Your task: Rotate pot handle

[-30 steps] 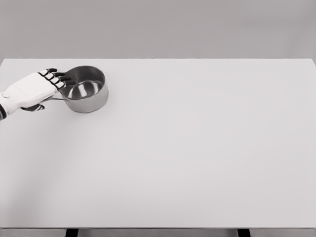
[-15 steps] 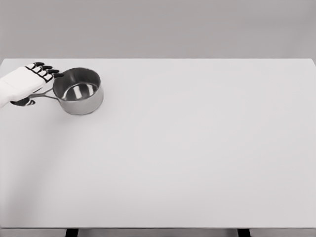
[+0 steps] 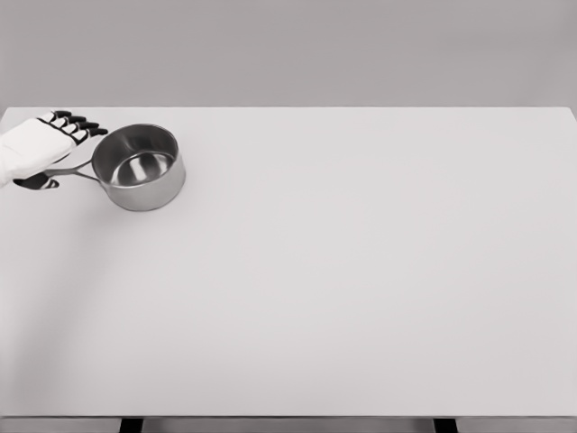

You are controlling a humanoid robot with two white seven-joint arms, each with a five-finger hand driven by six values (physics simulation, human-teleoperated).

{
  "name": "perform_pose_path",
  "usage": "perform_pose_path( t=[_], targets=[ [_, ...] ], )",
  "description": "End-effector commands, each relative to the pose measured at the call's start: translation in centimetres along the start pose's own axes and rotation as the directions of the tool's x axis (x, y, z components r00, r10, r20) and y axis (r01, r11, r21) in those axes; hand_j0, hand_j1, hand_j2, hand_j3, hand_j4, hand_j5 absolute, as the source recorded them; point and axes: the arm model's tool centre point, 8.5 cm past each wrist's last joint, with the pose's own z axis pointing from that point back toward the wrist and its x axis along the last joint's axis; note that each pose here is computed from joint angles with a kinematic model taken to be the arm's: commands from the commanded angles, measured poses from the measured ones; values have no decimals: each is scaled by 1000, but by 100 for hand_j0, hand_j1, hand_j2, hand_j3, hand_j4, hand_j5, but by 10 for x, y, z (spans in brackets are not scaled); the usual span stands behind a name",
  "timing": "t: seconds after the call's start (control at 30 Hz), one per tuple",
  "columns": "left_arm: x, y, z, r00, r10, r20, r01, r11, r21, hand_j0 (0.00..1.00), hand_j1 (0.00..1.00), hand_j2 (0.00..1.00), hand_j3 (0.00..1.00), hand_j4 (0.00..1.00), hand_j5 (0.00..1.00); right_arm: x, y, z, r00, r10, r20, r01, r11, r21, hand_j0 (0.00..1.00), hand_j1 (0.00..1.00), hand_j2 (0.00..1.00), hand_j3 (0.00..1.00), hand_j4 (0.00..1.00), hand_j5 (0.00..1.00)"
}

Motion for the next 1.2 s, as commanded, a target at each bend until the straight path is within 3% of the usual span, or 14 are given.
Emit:
perform_pose_path(
  t=[0.0,0.67,1.17],
  targets=[
    [-1,-6,-1,1000,21,-6,-21,1000,-6,100,100,100,100,100,100,0,0,0,1000,0,-1,0,1000,0,100,100,100,100,100,100],
    [-31,-9,-4,993,81,-83,-83,996,-22,100,100,100,100,100,100,0,0,0,1000,0,1,0,1000,0,100,100,100,100,100,100],
    [-36,-10,-11,988,116,-99,-118,993,-20,100,100,100,100,100,100,0,0,0,1000,0,-1,0,1000,0,100,100,100,100,100,100]
  ],
)
